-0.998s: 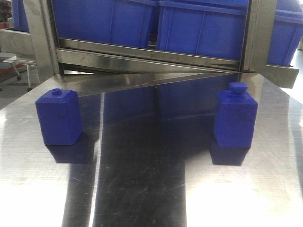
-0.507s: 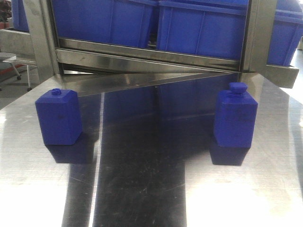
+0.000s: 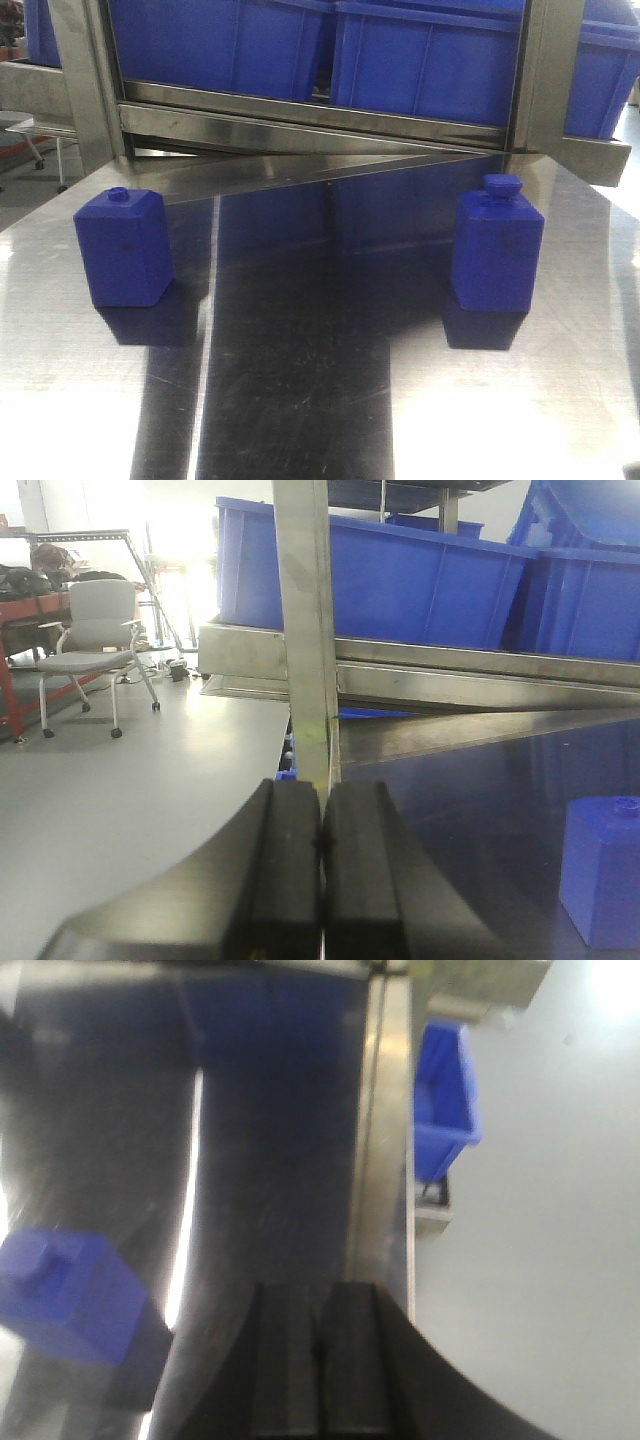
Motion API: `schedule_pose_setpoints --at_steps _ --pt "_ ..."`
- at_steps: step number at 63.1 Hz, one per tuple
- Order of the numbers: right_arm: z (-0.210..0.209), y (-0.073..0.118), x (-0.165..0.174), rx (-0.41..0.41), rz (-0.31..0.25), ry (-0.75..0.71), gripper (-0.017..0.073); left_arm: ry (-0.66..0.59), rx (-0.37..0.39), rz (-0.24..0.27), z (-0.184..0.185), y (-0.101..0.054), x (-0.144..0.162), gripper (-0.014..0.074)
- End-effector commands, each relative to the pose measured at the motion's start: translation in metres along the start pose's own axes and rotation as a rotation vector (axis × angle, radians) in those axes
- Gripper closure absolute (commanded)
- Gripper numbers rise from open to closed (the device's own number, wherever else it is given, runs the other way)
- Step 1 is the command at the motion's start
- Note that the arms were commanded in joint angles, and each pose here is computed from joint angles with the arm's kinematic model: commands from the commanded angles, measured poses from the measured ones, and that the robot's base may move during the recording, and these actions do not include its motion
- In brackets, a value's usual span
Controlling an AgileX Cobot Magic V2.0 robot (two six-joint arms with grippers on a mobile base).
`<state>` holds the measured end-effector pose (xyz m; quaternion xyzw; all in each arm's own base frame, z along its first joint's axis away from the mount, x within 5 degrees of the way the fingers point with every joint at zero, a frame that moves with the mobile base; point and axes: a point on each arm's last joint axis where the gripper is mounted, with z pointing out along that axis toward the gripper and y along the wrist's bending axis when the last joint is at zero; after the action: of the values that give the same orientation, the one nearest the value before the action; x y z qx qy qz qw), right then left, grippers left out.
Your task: Pick and sort blue part to right shelf
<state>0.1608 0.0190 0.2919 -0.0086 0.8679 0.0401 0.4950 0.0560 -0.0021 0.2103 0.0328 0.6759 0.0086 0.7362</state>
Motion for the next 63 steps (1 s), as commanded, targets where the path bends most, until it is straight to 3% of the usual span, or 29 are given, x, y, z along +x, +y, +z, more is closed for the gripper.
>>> schedule_pose_setpoints --at_steps 1,11,19,33,43,56,63 --pt "0.004 0.009 -0.02 -0.037 0.022 -0.029 0.0352 -0.084 0.0 -0.02 -0.002 0.0 -0.002 0.0459" --pt "0.026 0.023 -0.025 -0.049 0.109 0.12 -0.0081 -0.084 0.0 -0.02 -0.002 0.0 -0.002 0.0459" --pt "0.037 0.035 -0.033 -0.042 0.107 0.245 -0.0054 -0.084 0.0 -0.02 -0.002 0.0 -0.002 0.0459" --pt "0.056 0.067 -0.058 -0.038 0.047 0.465 -0.0054 -0.084 0.0 -0.02 -0.002 0.0 -0.002 0.0459" --pt "0.076 0.088 -0.074 -0.042 0.079 0.633 -0.0054 -0.084 0.0 -0.02 -0.002 0.0 -0.002 0.0459" --pt "0.104 0.116 -0.086 -0.025 0.127 0.703 -0.0054 -0.084 0.0 -0.02 -0.002 0.0 -0.002 0.0459" --pt "0.121 0.125 -0.082 -0.001 0.091 0.722 -0.0054 -0.084 0.0 -0.02 -0.002 0.0 -0.002 0.0459"
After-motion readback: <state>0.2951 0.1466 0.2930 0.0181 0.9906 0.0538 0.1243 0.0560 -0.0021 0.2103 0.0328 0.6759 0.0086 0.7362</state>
